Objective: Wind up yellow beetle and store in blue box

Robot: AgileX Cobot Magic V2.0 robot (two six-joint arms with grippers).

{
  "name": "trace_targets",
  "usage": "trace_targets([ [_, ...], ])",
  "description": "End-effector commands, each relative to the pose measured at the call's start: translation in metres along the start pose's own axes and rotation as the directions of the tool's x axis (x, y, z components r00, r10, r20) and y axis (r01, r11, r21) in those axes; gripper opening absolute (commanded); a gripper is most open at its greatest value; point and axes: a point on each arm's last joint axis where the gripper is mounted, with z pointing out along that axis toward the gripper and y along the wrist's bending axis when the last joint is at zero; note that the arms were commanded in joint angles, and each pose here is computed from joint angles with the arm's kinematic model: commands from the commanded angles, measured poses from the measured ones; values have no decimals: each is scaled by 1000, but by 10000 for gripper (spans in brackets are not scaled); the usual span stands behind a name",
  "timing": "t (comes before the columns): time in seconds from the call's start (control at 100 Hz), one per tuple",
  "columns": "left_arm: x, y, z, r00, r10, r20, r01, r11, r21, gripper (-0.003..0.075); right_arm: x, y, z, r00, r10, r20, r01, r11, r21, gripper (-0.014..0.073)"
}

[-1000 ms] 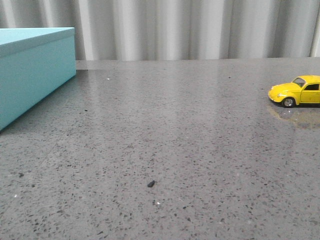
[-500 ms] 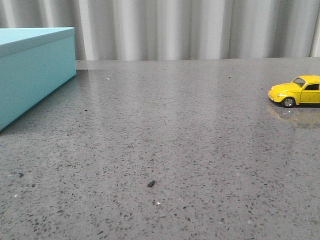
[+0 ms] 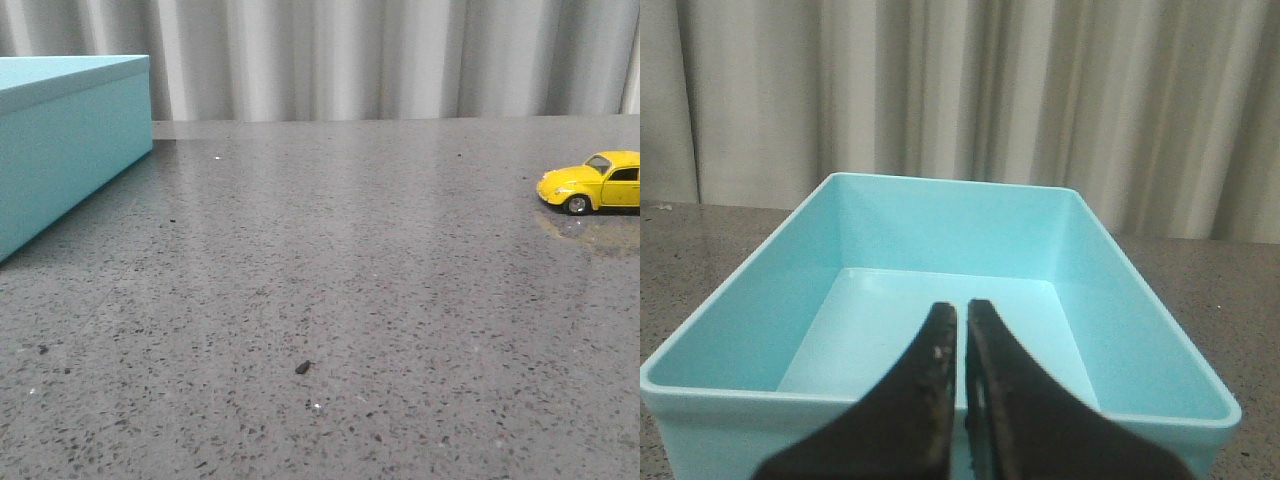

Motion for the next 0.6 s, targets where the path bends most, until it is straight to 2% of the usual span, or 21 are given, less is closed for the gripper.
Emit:
trace_targets([
  [0.0,-18,-2,1,995,-14,99,14,1000,6,-21,-22,0,-4,993,18,118,-17,1000,-9,-61],
  [0.13,-18,-2,1,995,-14,99,14,1000,6,-21,-34,2,-6,994,20,110,-17,1000,-26,-61],
  [0.29,-18,-2,1,995,-14,99,14,1000,6,-21,-58,9,3,998,-1,62,7,995,-100,-61],
  [0.59,-18,-2,1,995,-16,99,15,1000,6,-21,-109,34,51,988,-72,-133,43,976,-213,-61],
])
